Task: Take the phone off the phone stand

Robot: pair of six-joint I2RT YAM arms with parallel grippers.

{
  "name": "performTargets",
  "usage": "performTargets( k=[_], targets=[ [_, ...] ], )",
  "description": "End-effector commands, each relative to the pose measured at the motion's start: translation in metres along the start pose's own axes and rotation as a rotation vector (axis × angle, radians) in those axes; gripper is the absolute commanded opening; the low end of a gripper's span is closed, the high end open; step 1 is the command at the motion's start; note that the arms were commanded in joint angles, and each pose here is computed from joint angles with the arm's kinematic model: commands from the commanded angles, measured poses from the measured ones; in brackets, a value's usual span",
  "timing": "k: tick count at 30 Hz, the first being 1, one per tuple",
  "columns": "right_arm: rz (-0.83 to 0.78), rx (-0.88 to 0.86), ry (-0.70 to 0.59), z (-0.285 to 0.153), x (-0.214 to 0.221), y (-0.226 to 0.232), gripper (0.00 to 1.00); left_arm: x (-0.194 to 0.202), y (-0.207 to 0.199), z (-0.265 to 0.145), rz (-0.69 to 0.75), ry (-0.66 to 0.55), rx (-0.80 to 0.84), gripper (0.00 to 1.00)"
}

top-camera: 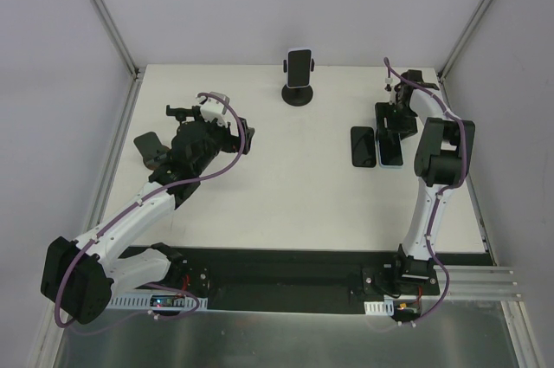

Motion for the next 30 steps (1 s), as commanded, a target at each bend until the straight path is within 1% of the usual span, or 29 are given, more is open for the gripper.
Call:
performTargets(
  k=[1, 4, 7, 8, 10, 11, 14, 15, 16, 21, 22, 24, 26, 28, 29, 30],
  targets=[
    [-0.005, -0.032, -0.05, -0.007, -0.009, 0.003, 0.66, -0.02, 0.001, -0.001, 0.006, -0.061, 0.008, 0.89],
    [0.002, -0.028, -0.038, -0.006, -0.005, 0.003, 0.68, -0.02, 0.001, -0.001, 0.007, -0.062, 0.011, 0.89],
    [0.011, -0.006, -0.048, -0.01, -0.005, 0.001, 0.77, -0.02, 0.001, -0.001, 0.007, -0.06, 0.011, 0.89],
    [0.02, 0.001, -0.057, -0.012, -0.006, 0.001, 0.82, -0.02, 0.001, -0.001, 0.005, -0.06, 0.011, 0.89],
    [0.029, 0.012, -0.095, -0.024, -0.011, 0.001, 0.87, -0.021, 0.001, -0.001, 0.005, -0.063, 0.011, 0.89],
    [0.045, 0.016, -0.112, -0.027, -0.013, 0.001, 0.93, -0.022, 0.001, -0.001, 0.005, -0.066, 0.011, 0.89],
    [0.073, 0.019, -0.179, -0.046, -0.021, 0.004, 1.0, -0.022, 0.001, -0.003, 0.006, -0.071, 0.009, 0.89],
    [0.094, 0.013, -0.216, -0.058, -0.024, 0.006, 1.0, -0.023, 0.002, -0.003, 0.006, -0.073, 0.004, 0.89],
    [0.105, 0.014, -0.24, -0.064, -0.026, 0.008, 0.97, -0.023, 0.002, -0.003, 0.007, -0.073, 0.004, 0.89],
    [0.158, -0.039, -0.421, -0.106, -0.042, 0.027, 0.96, -0.025, 0.003, -0.004, 0.01, -0.078, -0.001, 0.89],
    [0.156, -0.069, -0.442, -0.112, -0.044, 0.034, 0.96, -0.025, 0.003, -0.005, 0.011, -0.079, -0.001, 0.89],
    [0.125, -0.123, -0.516, -0.127, -0.052, 0.05, 0.96, -0.025, 0.003, -0.005, 0.011, -0.079, -0.003, 0.89],
    [0.049, -0.182, -0.582, -0.138, -0.057, 0.081, 0.96, -0.025, 0.003, -0.005, 0.014, -0.082, -0.006, 0.89],
    [0.003, -0.205, -0.643, -0.15, -0.061, 0.1, 0.96, -0.025, 0.004, -0.005, 0.015, -0.082, -0.008, 0.89],
    [-0.041, -0.234, -0.685, -0.155, -0.063, 0.12, 0.96, -0.025, 0.004, -0.005, 0.017, -0.082, -0.008, 0.89],
    [-0.056, -0.242, -0.716, -0.16, -0.066, 0.131, 0.96, -0.025, 0.004, -0.006, 0.017, -0.082, -0.009, 0.89]
  ],
)
Point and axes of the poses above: each gripper's point midway between its finger pads, its own z axis out along the fingers, its own y axis along the line the jaws close on, x = y × z, the point moved 7 cm from there along -z, back along the fingers, and after that the axes turned 12 degrees about z, right-handed, at the moved point
